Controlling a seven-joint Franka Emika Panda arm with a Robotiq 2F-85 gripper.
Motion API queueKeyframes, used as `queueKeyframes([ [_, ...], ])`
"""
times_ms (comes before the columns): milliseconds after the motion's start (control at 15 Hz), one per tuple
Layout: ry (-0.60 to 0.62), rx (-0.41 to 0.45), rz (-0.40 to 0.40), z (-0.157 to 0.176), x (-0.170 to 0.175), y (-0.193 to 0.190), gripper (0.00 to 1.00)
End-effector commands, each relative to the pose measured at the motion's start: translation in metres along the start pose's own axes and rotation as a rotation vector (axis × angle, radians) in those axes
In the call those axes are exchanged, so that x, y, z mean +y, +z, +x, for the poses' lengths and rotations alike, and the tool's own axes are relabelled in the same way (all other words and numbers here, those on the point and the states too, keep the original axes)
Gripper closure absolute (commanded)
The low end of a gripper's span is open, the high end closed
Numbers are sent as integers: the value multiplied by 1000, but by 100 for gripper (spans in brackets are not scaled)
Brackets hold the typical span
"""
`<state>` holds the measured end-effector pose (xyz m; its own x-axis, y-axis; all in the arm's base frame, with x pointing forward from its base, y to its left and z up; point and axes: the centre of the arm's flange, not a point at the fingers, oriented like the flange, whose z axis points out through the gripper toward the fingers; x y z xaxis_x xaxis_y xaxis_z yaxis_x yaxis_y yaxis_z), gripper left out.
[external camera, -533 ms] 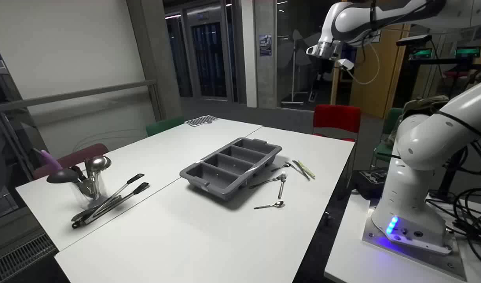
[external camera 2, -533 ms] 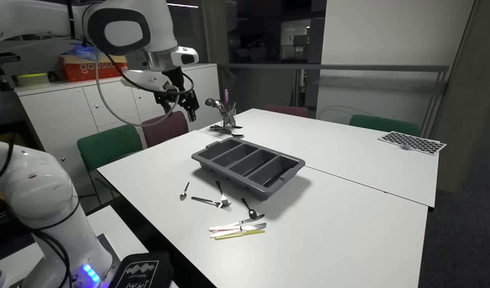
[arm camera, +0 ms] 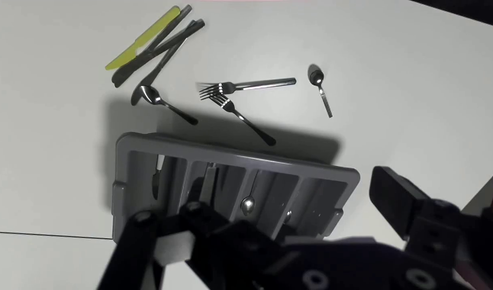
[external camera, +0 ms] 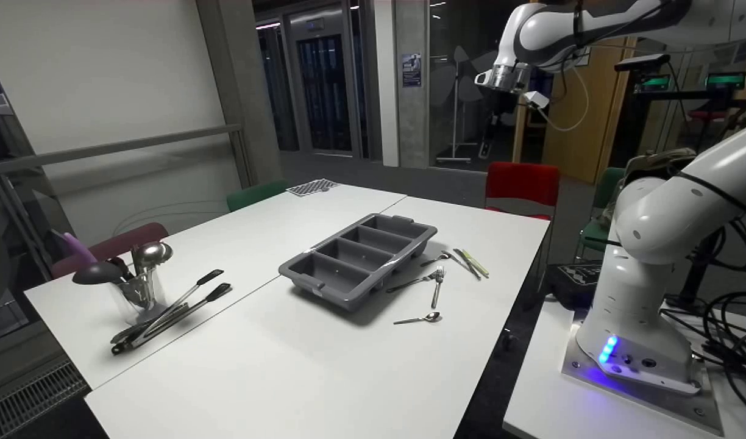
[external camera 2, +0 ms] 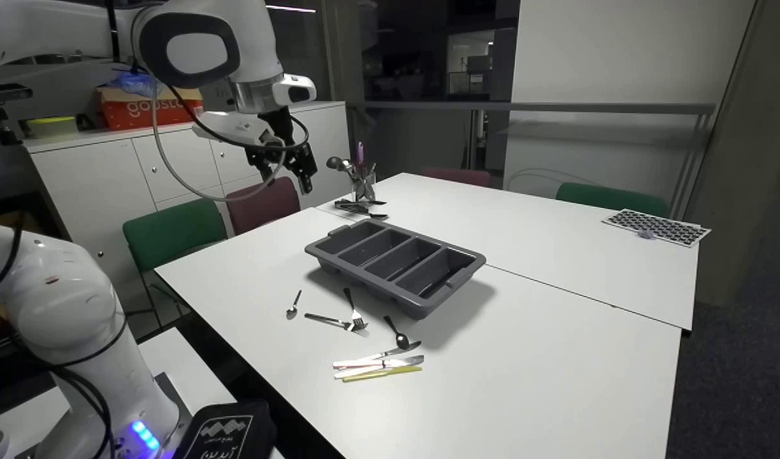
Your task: Pick up a fork from the table and put it in the second slot from the right of the utensil holder
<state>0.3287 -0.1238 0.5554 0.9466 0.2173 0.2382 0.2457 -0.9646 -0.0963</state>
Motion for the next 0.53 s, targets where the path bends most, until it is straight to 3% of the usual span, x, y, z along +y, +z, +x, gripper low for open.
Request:
queueKeyframes([
  [0,134,-28,78,15,1,5,0],
  [467,485,-94,182,40,19,52,0],
])
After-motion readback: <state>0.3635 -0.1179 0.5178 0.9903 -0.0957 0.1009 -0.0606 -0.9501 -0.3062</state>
